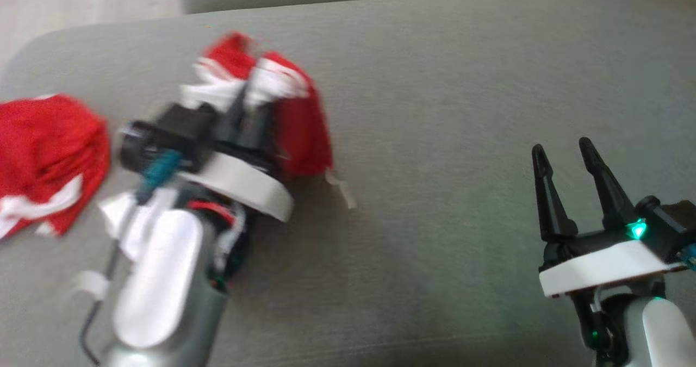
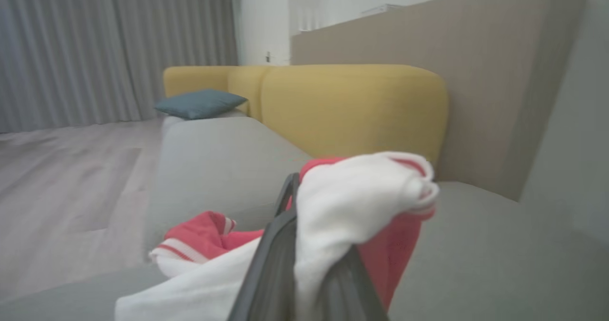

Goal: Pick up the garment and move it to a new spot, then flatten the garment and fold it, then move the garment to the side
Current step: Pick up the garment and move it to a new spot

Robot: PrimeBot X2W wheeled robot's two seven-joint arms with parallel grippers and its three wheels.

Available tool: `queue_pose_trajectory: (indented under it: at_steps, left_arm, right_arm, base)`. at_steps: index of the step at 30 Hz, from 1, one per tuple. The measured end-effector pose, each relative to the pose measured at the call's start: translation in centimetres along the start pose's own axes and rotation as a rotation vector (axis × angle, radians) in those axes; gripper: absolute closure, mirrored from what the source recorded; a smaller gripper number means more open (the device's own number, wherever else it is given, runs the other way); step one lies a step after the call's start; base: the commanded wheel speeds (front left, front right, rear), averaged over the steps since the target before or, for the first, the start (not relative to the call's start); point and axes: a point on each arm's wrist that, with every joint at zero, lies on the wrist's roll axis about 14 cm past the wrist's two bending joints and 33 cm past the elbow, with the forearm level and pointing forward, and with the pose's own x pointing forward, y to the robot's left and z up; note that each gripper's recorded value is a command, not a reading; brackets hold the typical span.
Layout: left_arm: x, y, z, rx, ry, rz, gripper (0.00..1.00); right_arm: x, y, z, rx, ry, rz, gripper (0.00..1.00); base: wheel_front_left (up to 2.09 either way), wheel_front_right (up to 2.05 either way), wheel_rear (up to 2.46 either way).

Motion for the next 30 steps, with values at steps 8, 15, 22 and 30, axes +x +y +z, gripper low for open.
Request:
queue_pose_trajectory:
  at_steps: [8, 15, 22, 30]
  left_arm:
    - [3.0, -10.9, -5.4, -0.081, 0.098, -0.295, 1.00]
    - [5.7, -17.9, -7.7, -0.140, 0.089, -0.492, 1.00]
    - [4.2, -23.3, -14.1, -0.206, 0.239, -0.644, 0.00]
    - [3.1, -23.2, -14.2, -0.164, 0.214, -0.657, 0.00]
  right_arm:
    - [-3.3, -4.8, -0.3, 0.012, 0.005, -0.175, 0.00]
    - [-5.6, -8.8, -1.2, 0.025, 0.019, -0.325, 0.00]
    - [-6.3, -11.2, -3.2, 0.028, 0.070, -0.414, 0.00]
    - [-5.2, -10.6, -3.8, 0.040, 0.072, -0.382, 0.00]
  base:
    - [0.00, 0.00, 0.00]
    - [0.00, 0.00, 0.00]
    - [0.00, 0.00, 0.00]
    - [0.00, 0.00, 0.00]
